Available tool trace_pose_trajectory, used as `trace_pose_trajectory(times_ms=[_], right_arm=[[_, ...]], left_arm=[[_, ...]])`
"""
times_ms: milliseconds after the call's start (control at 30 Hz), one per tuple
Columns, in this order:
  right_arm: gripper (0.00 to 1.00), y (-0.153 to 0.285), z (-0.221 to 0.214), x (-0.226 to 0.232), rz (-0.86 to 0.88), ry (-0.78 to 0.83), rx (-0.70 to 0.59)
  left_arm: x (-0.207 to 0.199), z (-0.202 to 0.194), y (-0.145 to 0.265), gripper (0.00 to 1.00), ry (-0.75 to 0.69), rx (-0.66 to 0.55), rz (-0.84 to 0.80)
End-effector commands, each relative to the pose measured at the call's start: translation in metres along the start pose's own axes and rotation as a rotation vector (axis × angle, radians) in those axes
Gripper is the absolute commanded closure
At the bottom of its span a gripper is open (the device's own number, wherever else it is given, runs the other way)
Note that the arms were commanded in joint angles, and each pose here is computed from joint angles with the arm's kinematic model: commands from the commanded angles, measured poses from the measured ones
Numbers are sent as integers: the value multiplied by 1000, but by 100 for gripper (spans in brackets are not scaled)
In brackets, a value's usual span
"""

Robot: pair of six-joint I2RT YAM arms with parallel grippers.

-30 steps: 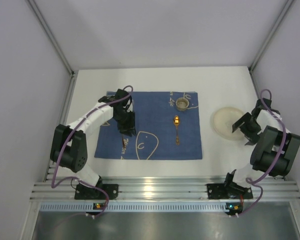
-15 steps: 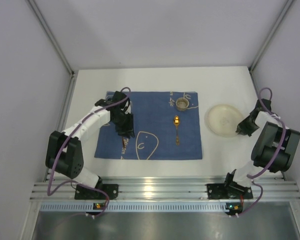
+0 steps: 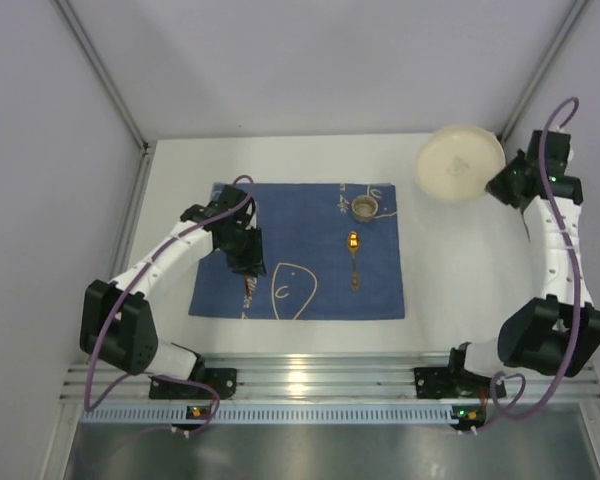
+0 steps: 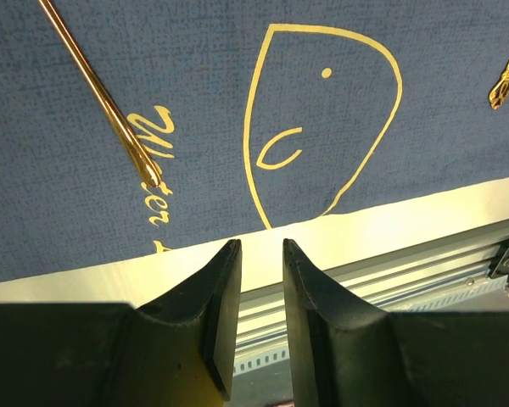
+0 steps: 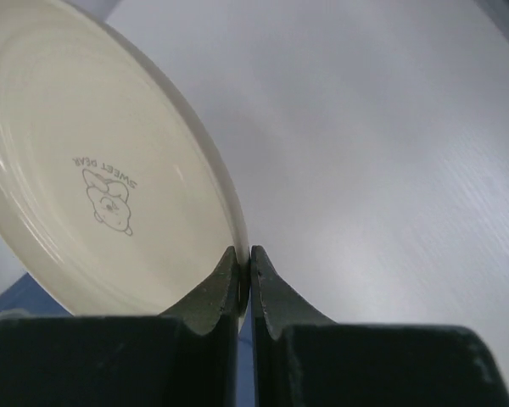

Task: Set the dinner table for one person

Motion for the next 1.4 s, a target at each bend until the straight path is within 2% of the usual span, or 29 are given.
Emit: trace_pose_trajectory(times_ms=[0, 67, 100, 200, 300, 400, 533, 700, 967, 1000, 1033, 1133, 1233, 1367], right_arm=[[100, 59, -26, 94, 239, 136, 17], [100, 72, -56, 127, 314, 207, 60], [100, 78, -93, 148, 360, 266, 122], [100, 66, -164, 160, 352, 362, 217], [100, 40, -227, 149, 280, 460, 338], [100, 23, -266, 146, 229, 546, 406], [100, 7, -304, 157, 227, 611, 466], [100, -7, -348, 174, 246, 679, 539], [100, -24, -382, 160, 197, 728, 603], [95, -25, -383, 156, 188, 733, 611], [73, -24, -382, 155, 186, 735, 609], [39, -17, -373, 155, 187, 744, 583], [31, -5, -353, 158, 182, 760, 535], [31, 38, -303, 177, 280, 771, 392]], left_arm=[[-10, 19, 11, 69, -6, -84, -17], [-10, 22, 16, 69, -12, -105, -15], [-10, 24, 20, 68, -13, -119, -10], [-8, 25, 27, 68, -12, -135, 7], [-3, 20, 38, 68, -7, -170, 29], [5, 10, 41, 68, 12, -183, 49], [15, -3, 55, 66, 35, -251, 67], [27, -20, 59, 65, 53, -268, 90], [36, -23, 64, 64, 66, -292, 129], [35, -22, 64, 64, 63, -292, 131], [35, -21, 65, 64, 60, -295, 133], [36, -15, 66, 62, 51, -305, 147], [41, -6, 72, 53, 53, -338, 192], [53, 21, 102, 38, 90, -488, 300]])
Point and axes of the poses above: each gripper's point midway between its finger pads, its own y axis back along the fingers, its own x axis along the line the jaws close on, z = x × y, the point moved 1 cm from there along y, back along the fingers, and after that the axes turned 3 degrees about -y, right-handed, at the moved point
